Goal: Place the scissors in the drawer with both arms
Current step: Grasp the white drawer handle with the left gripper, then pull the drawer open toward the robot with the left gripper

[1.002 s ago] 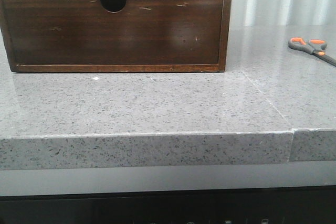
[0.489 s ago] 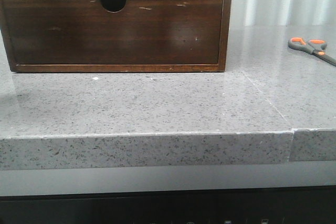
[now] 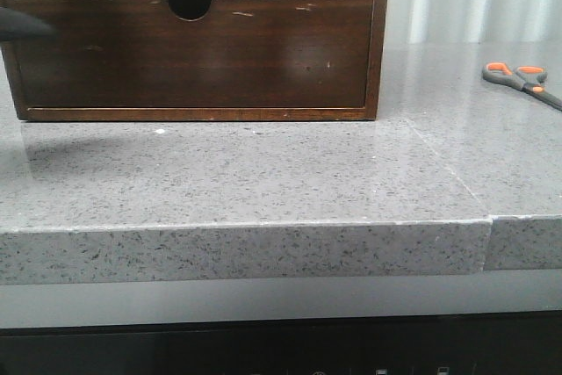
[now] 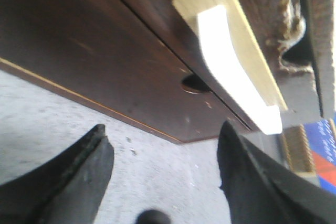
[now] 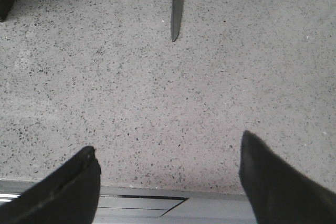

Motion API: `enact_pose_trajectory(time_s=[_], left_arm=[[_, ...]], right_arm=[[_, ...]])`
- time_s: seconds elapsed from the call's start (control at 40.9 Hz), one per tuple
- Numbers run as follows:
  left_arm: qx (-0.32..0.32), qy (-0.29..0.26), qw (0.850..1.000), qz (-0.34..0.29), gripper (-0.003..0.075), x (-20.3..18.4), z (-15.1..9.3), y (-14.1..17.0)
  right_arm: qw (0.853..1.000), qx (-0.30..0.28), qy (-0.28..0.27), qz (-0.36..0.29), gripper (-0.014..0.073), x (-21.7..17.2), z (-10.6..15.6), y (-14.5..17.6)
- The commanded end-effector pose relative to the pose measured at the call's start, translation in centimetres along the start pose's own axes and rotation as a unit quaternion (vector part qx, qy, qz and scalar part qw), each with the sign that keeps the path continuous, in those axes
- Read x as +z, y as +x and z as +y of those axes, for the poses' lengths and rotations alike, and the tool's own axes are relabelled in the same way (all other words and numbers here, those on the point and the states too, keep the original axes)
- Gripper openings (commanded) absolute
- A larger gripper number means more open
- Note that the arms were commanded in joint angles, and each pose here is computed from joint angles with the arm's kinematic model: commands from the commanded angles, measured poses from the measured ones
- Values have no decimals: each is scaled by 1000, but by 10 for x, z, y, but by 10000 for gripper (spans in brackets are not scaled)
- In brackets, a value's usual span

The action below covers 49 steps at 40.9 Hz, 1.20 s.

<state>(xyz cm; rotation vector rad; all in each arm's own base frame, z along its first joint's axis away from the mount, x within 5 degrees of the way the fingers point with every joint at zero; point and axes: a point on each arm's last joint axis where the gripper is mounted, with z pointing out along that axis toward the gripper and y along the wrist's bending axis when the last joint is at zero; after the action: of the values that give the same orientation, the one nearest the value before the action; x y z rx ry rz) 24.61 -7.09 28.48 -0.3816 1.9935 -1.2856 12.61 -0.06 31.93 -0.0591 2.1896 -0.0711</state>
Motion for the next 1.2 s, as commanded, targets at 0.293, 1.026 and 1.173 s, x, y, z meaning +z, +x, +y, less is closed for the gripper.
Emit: enact_pose_trajectory(time_s=[0.293, 1.026, 1.173], left_arm=[[3, 98, 995, 2, 421, 17, -37, -30], [-17, 128, 991, 31, 132, 35, -39, -41], [-15, 143, 989, 44, 130, 34, -42, -39]], right_arm=[[999, -7, 7, -39, 573, -4, -2, -12], [999, -7, 7, -39, 573, -4, -2, -12], [999, -7, 7, -39, 573, -4, -2, -12]])
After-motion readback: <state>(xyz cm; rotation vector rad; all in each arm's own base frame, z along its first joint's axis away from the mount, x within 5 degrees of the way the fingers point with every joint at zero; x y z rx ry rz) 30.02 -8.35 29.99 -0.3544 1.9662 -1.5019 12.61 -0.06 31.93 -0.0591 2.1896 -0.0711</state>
